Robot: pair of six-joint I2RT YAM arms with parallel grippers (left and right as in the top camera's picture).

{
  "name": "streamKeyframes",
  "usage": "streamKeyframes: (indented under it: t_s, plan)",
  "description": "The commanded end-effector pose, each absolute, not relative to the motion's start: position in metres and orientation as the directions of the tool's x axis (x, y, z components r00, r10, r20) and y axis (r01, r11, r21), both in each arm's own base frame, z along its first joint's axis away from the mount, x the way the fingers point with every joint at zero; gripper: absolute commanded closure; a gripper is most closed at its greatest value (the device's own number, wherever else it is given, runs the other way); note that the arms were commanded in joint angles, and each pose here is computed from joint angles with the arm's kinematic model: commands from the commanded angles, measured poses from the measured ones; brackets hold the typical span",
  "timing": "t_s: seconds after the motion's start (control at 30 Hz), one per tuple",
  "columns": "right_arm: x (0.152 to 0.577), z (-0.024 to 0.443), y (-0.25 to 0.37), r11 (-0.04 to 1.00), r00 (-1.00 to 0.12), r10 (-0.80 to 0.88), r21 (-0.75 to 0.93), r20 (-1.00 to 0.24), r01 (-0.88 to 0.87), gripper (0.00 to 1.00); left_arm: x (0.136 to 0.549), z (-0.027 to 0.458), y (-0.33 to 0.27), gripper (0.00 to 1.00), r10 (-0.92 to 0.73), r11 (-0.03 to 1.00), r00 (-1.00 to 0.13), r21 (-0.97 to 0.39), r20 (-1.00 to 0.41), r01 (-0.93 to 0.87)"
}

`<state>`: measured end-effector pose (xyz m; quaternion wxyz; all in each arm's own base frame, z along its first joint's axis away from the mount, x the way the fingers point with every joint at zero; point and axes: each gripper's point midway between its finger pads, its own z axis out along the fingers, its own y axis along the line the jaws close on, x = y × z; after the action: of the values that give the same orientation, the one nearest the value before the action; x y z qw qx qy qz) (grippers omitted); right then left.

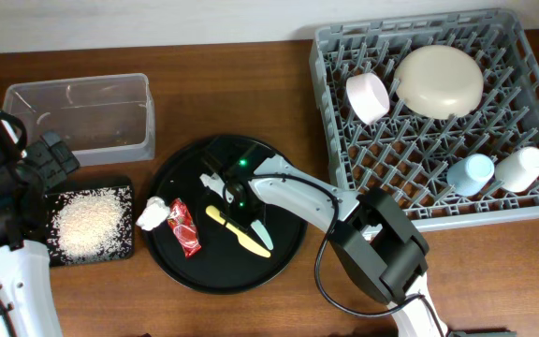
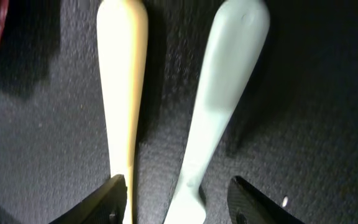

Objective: Sort waste into correct bins and load items into the dishwasher rack
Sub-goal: 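Carry the light-green utensil to the rack and insert it upright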

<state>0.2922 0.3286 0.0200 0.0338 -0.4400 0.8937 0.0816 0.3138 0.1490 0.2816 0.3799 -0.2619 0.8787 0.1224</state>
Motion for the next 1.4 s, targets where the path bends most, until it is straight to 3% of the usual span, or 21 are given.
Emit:
streamKeyframes:
  t_s: [0.0, 0.17, 0.47, 0.6, 0.67, 0.83, 1.13, 1.37]
  plan:
    - [0.302, 0.02, 0.334, 0.615, -0.623, -0.763, 0.102, -0.17, -0.782, 0.48, 0.311, 0.289, 0.149, 0.01, -0.373, 0.829, -0.552, 0.0, -0.746, -0.559]
    - [0.305, 0.012, 0.337, 0.633, -0.639, -0.743, 0.103, -0.197, -0.767, 0.53, 0.311, 0.289, 0.149, 0.01, -0.373, 0.829, -0.552, -0.001, -0.746, -0.559]
    - [0.295, -0.005, 0.324, 0.652, -0.659, -0.737, 0.102, -0.151, -0.752, 0.53, 0.311, 0.289, 0.149, 0.01, -0.373, 0.829, -0.552, 0.0, -0.746, -0.559]
    - [0.3, -0.005, 0.325, 0.654, -0.658, -0.735, 0.083, -0.166, -0.752, 0.63, 0.311, 0.289, 0.149, 0.01, -0.373, 0.829, -0.552, -0.001, -0.746, -0.559]
    - [0.3, -0.005, 0.325, 0.654, -0.657, -0.735, 0.082, -0.168, -0.752, 0.79, 0.311, 0.289, 0.149, 0.01, -0.373, 0.829, -0.552, -0.001, -0.746, -0.559]
    - [0.305, -0.004, 0.319, 0.666, -0.666, -0.727, 0.065, -0.163, -0.743, 0.87, 0.311, 0.289, 0.149, 0.01, -0.373, 0.829, -0.552, -0.001, -0.746, -0.559]
    - [0.328, 0.044, 0.313, 0.7, -0.692, -0.695, 0.039, -0.196, -0.713, 0.92, 0.311, 0.289, 0.149, 0.01, -0.373, 0.829, -0.552, 0.0, -0.746, -0.559]
    - [0.349, 0.079, 0.306, 0.715, -0.689, -0.692, -0.073, -0.218, -0.695, 0.94, 0.311, 0.289, 0.149, 0.01, -0.373, 0.829, -0.552, 0.0, -0.746, -0.56]
